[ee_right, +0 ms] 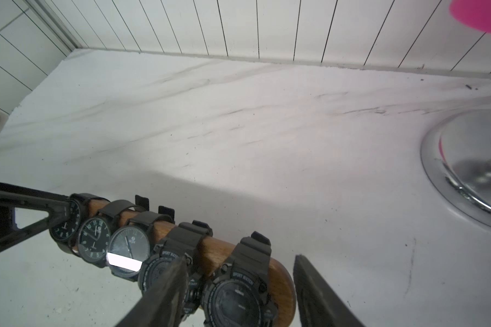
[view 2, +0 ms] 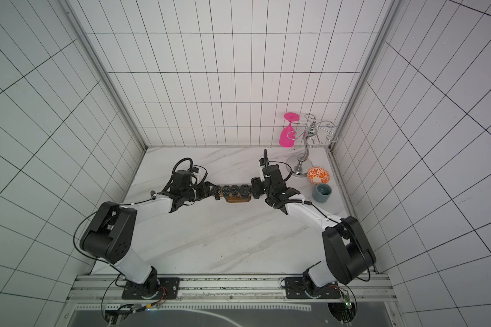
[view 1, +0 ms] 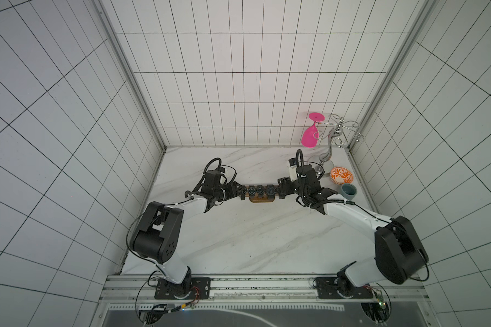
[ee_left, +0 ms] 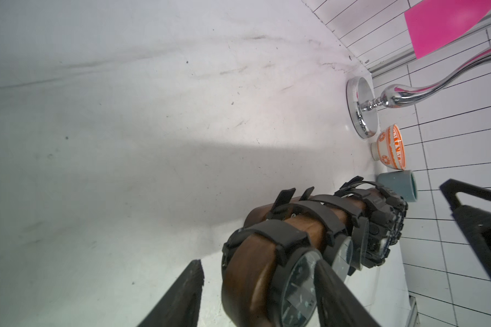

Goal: Place watch on stand
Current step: Place the watch on the stand, then reset both arms

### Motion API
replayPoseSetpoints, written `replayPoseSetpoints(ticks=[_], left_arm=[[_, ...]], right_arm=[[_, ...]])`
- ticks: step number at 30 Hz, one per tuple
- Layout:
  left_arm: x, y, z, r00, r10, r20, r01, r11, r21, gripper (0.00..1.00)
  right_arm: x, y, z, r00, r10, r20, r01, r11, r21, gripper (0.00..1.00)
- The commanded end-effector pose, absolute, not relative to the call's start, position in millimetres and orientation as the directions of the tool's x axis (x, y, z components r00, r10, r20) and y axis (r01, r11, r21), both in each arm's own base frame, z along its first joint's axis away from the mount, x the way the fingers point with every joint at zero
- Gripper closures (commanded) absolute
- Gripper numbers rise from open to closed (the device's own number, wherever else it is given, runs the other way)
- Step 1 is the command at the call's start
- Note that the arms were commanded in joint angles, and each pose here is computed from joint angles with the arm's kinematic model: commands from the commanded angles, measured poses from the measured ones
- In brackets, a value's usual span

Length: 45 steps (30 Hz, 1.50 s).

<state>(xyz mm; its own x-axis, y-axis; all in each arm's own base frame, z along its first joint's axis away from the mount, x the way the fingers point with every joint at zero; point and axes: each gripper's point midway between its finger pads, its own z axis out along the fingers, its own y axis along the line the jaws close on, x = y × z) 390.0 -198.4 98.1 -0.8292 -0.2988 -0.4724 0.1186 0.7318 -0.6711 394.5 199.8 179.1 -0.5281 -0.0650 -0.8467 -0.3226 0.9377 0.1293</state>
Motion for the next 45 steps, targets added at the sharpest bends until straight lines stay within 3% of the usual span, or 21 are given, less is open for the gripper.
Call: replayPoseSetpoints(ticks=[1,8,9,10,16,21,28,36,45], left_arm=[[398,-189,124,-0.786,-0.288,-0.546,0.14,0.778,-0.612,0.33],[393,-156,167,-0.691,-0.277,-0.667,0.122,0.866,-0.485,0.24],[391,-149,175,-0.67,-0.276,-0.689,0.115,0.878,-0.465,0.05],[390,-140,182,-0.644,-0.281,-0.712,0.093,0.894,-0.438,0.03],[377,-67,216,-0.42,-0.315,-0.851,-0.146,0.949,-0.279,0.02],[360,-14,217,-0.209,-0.242,-0.948,-0.319,0.933,-0.168,0.02],[365,34,184,-0.217,-0.23,-0.949,-0.419,0.9,-0.122,0.03],[380,27,147,-0.255,-0.143,-0.956,-0.307,0.95,-0.06,0.03],[390,13,140,-0.143,-0.035,-0.989,-0.186,0.983,-0.008,0.02]], right_arm=[[396,186,225,-0.445,-0.008,-0.895,-0.271,0.954,0.127,0.37],[380,130,273,-0.304,0.058,-0.951,-0.092,0.992,0.089,0.09],[378,120,276,-0.288,0.067,-0.955,-0.057,0.995,0.087,0.08],[377,109,278,-0.276,0.076,-0.958,-0.017,0.996,0.084,0.07],[369,64,274,-0.239,0.102,-0.966,0.16,0.985,0.065,0.03],[367,26,242,-0.239,0.049,-0.97,0.302,0.953,-0.026,0.0],[363,-9,192,-0.248,0.021,-0.969,0.396,0.914,-0.082,0.0],[363,-37,153,-0.22,0.001,-0.975,0.43,0.898,-0.096,0.0],[372,-31,150,-0.137,-0.058,-0.989,0.333,0.937,-0.101,0.0]])
